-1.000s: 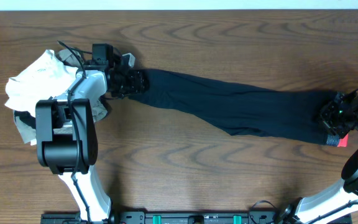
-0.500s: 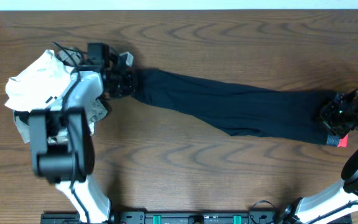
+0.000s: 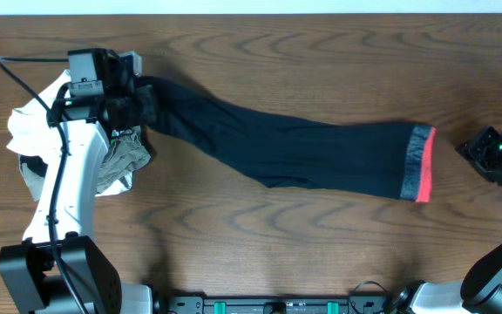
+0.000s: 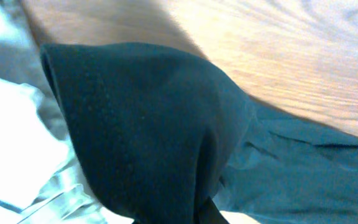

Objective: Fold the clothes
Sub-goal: 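Lift the leg end with the left gripper and fold it right toward the waistband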

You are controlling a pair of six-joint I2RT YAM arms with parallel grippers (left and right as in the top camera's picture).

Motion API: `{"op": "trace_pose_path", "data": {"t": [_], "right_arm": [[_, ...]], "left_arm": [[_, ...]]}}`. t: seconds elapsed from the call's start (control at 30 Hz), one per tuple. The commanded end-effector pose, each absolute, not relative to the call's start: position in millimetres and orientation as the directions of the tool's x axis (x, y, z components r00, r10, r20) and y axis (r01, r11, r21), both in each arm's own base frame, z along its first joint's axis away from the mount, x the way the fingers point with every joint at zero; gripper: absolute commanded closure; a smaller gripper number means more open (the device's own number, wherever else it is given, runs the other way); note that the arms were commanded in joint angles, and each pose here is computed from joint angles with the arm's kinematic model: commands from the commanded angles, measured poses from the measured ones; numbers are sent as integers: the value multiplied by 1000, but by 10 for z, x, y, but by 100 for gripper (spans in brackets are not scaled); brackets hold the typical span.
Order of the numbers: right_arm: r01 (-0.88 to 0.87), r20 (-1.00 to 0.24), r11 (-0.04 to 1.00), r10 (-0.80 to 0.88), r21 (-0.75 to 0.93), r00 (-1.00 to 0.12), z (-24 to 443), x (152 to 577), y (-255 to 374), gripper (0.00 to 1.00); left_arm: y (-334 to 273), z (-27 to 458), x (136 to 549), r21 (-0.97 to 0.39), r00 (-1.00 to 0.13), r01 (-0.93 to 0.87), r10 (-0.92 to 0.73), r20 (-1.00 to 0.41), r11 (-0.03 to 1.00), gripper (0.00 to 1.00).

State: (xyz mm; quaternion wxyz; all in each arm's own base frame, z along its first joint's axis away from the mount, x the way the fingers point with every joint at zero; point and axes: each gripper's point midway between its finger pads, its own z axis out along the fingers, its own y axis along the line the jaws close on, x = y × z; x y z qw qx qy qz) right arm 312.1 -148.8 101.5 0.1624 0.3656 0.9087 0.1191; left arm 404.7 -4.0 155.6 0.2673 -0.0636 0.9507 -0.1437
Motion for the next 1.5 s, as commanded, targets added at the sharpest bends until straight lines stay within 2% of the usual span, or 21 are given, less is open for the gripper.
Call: {"op": "trace_pose_path", "data": {"t": [0.0, 0.23, 0.47, 0.7, 1.03, 1.47], "right_arm": [[651, -189, 698, 712, 298, -677, 984, 3013, -1559, 59], [656, -170, 695, 714, 296, -680, 973, 2975, -1531, 59], [657, -160, 694, 714, 295, -682, 968, 2959, -1513, 59], [659, -152, 692, 715, 294, -683, 964, 2944, -1499, 59], [660, -143, 690, 715, 297, -684, 962, 2931, -1483, 59], [659, -139, 689, 716, 300, -685, 962, 2930, -1473, 59]], "left_arm": [[42, 1608, 4016, -249, -843, -41, -167, -512, 968, 94], [-621, 1599, 3939, -267, -866, 120, -31, -500, 956, 94], [-1539, 1635, 3758, -252, -831, 346, 170, -530, 904, 94], [-2078, 1534, 3620, -169, -780, 459, 305, -546, 872, 94], [-2521, 1109, 3536, -181, -782, 521, 381, -494, 834, 94], [-3008, 911, 3409, -222, -772, 553, 394, -499, 803, 94]]}}
